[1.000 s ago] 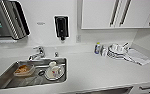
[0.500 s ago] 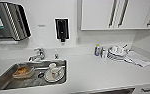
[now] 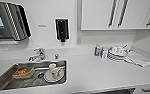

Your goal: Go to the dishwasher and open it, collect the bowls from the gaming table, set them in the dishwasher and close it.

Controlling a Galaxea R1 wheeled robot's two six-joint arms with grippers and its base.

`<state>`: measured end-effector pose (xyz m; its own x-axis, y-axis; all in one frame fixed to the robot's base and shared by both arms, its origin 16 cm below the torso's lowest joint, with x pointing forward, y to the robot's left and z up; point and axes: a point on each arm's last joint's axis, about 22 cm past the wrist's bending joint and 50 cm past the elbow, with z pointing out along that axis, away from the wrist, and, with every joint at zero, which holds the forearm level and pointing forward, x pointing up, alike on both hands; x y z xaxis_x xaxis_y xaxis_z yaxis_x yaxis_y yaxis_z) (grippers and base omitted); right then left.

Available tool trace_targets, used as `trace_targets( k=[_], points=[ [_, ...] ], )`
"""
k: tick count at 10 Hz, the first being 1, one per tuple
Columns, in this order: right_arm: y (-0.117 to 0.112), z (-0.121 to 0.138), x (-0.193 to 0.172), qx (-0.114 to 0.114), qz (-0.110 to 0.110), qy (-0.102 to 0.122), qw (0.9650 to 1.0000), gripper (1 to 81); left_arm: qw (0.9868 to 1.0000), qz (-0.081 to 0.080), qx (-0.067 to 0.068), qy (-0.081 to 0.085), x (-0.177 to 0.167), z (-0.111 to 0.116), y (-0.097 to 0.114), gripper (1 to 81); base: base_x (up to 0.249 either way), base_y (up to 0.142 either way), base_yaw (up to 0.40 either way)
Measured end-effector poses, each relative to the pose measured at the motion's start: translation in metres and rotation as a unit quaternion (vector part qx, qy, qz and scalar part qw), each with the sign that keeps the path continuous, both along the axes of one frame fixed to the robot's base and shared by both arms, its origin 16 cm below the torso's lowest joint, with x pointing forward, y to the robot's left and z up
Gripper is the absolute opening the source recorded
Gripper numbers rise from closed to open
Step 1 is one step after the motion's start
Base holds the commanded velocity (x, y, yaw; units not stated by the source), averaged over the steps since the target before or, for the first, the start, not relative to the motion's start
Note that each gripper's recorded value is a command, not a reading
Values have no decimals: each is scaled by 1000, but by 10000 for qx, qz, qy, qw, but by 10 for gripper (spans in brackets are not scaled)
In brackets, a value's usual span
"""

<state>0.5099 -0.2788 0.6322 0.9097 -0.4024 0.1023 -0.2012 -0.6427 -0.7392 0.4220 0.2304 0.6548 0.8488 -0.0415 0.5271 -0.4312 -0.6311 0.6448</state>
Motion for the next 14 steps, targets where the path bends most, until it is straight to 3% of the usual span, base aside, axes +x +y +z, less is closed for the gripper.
trace_targets(
  k=[4,6,9,13,14],
  points=[
    [-10,13,31,57,-308,255,9992,811,10000,20,-7,28,0,0,0,811,0,0,0],
    [-17,-2,43,-55,-431,399,9983,811,10000,5,-37,28,2,-3,-4,811,0,0,0],
    [-17,-33,60,-196,-603,677,9957,811,9999,102,118,30,12,-18,7,811,0,0,0],
    [-12,-69,59,-257,-857,1131,9895,811,9999,88,102,57,11,-23,3,811,0,0,0],
    [-14,-71,60,-259,-906,1141,9890,811,9999,78,82,52,12,-23,0,811,0,0,0]
  ],
)
